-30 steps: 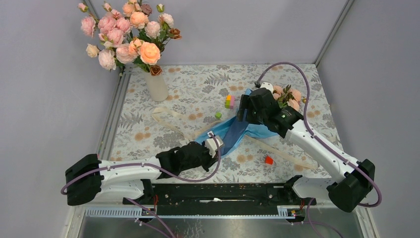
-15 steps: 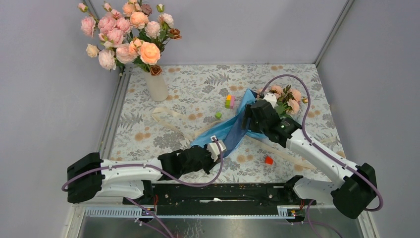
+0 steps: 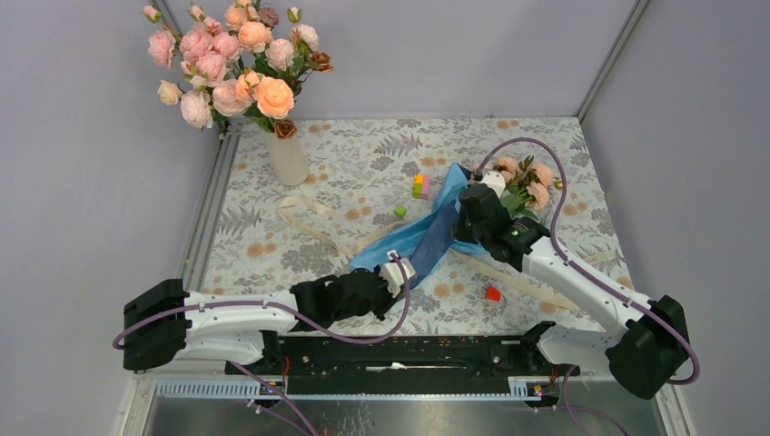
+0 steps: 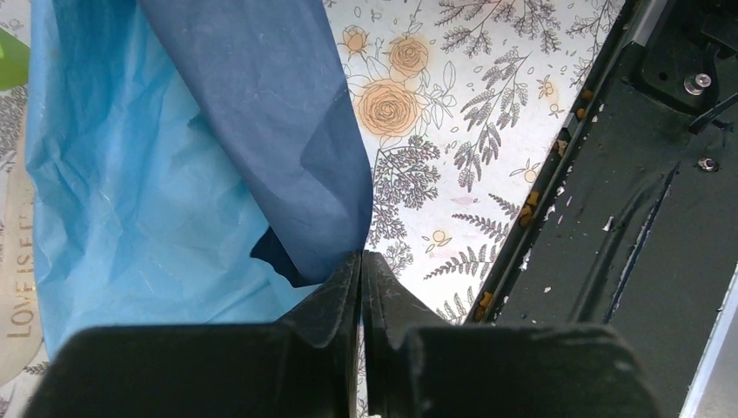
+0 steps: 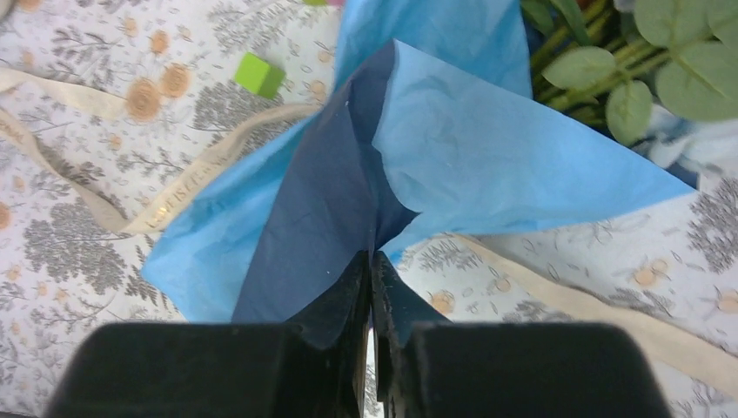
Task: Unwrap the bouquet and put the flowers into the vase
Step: Unfold the wrapping paper at the center of the board.
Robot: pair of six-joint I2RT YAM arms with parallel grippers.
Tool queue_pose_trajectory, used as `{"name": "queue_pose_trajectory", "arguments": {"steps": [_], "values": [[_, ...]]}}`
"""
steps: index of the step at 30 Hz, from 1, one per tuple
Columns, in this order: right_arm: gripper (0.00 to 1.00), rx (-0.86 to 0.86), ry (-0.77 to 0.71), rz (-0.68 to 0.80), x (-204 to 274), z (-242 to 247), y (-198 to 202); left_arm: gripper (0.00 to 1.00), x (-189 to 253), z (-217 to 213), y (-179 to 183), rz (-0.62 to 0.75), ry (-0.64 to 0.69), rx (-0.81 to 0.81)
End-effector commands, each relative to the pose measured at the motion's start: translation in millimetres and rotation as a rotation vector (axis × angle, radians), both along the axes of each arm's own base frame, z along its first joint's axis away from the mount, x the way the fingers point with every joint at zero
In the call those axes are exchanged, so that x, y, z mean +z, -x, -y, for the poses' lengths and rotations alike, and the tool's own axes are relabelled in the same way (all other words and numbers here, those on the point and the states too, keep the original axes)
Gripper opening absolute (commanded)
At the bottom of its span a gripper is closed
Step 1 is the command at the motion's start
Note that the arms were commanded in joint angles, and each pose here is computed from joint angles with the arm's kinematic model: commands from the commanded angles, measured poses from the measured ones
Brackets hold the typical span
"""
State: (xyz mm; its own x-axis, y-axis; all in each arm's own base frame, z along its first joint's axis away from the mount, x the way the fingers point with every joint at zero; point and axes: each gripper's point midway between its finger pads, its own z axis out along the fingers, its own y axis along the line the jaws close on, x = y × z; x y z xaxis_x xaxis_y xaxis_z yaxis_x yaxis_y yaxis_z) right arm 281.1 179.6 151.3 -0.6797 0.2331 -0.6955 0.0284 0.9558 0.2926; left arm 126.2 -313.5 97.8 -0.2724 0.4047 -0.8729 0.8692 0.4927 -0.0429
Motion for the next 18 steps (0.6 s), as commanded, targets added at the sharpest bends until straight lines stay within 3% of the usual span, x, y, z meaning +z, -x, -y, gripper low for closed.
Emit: {"name": "queue_pose_trajectory", "arguments": {"steps": [1,6,8,12,18], "values": [[0.06,-0.074,0.066,-0.049,-8.2,32.7,27.1,0.11,33.9,15.0,-6.7,0.017,0.092,0.032],[0.03,-0.12,0.072,-0.108,-16.9,61.2,64.9,0.64,59.9,22.6,-1.9,-0.017,0.182,0.029],[0.02,-0.131,0.087,-0.14,-16.0,70.8,78.3,0.77,79.1,26.4,1.5,-0.027,0.242,0.017],[0.03,-0.178,0.158,-0.216,-15.6,95.0,102.9,0.89,112.0,35.5,0.4,-0.058,0.345,0.034],[0.06,-0.235,0.189,-0.306,-19.1,112.8,129.7,0.88,101.1,71.6,-15.5,-0.188,0.329,0.109]]}}
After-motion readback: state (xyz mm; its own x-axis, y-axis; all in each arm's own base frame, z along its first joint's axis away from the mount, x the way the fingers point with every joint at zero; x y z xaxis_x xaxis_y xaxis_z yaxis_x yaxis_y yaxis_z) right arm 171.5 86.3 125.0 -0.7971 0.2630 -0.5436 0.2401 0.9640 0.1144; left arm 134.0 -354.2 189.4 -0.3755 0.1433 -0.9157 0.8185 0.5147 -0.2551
